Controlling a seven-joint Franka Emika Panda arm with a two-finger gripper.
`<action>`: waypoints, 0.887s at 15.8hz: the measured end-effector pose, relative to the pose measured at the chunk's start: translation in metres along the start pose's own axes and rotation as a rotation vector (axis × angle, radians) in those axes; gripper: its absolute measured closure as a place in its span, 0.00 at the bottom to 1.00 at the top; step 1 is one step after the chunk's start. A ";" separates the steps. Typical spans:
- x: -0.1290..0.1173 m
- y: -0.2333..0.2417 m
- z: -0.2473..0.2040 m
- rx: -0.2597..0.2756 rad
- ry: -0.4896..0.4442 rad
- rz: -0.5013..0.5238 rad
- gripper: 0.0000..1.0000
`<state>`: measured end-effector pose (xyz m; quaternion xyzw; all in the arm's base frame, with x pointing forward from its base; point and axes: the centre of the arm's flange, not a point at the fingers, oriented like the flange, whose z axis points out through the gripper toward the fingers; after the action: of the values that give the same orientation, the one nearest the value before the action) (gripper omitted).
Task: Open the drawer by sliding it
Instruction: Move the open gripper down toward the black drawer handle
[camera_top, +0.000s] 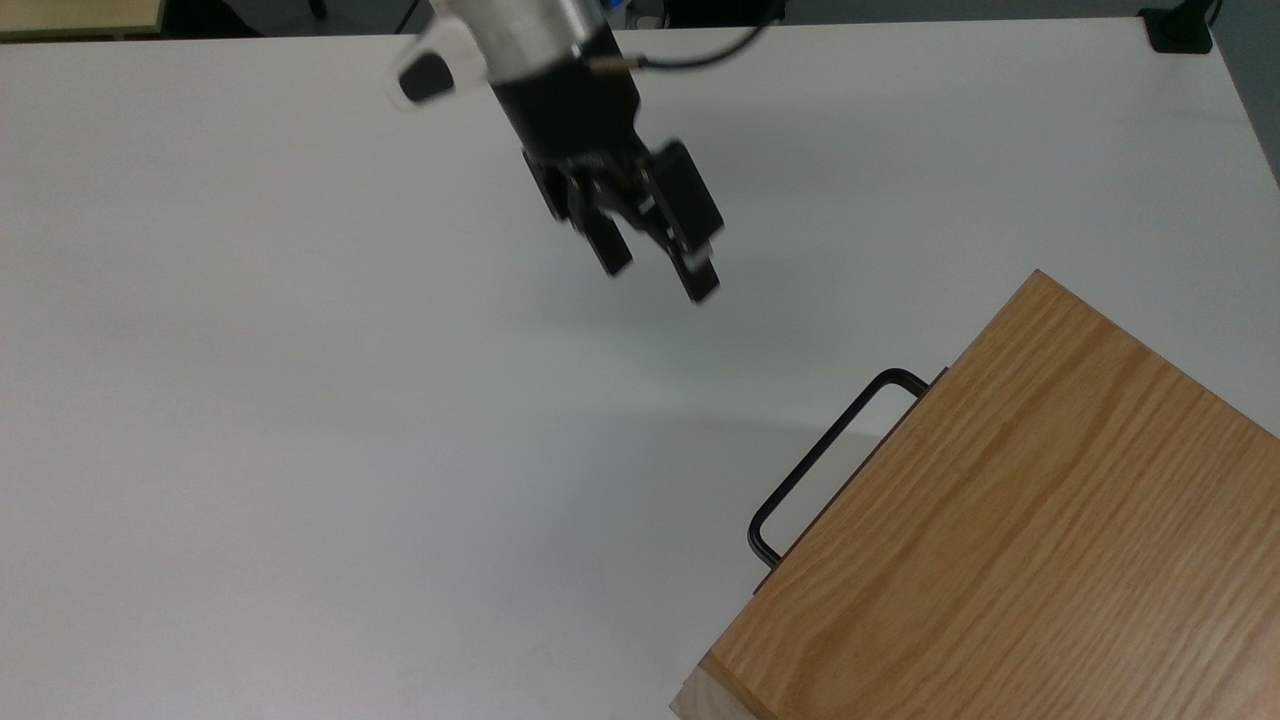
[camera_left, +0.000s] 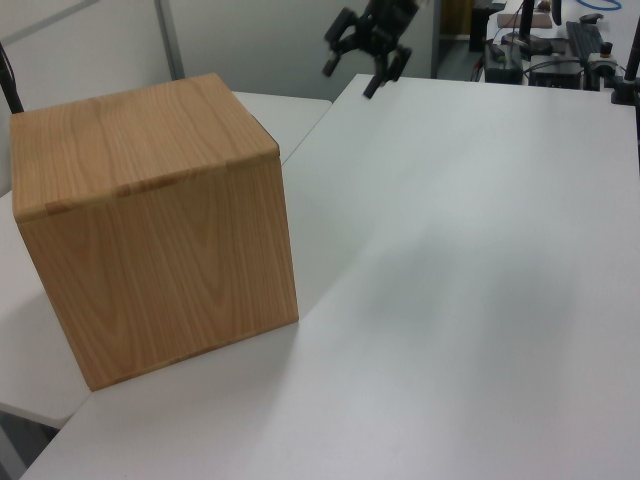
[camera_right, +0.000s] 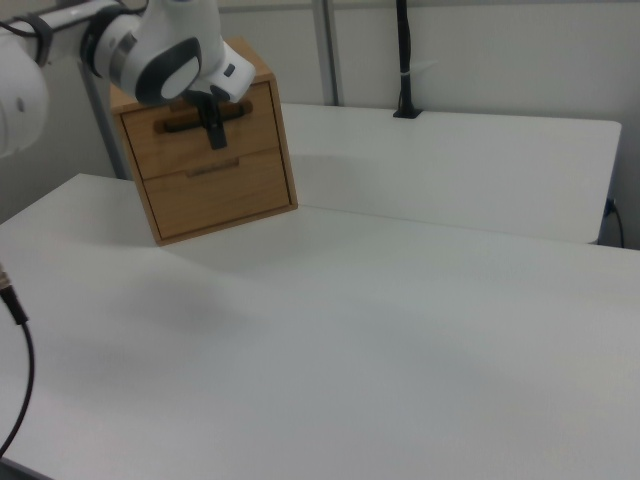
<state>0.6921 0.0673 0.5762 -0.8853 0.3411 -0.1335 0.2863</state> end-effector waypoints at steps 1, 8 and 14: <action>0.004 -0.002 0.011 0.013 0.019 0.001 0.00; 0.002 -0.027 0.077 0.116 0.142 -0.032 0.00; -0.027 -0.052 0.111 0.125 0.104 -0.077 0.00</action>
<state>0.7480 0.1628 0.5169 -0.8702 0.3121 -0.2111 0.3176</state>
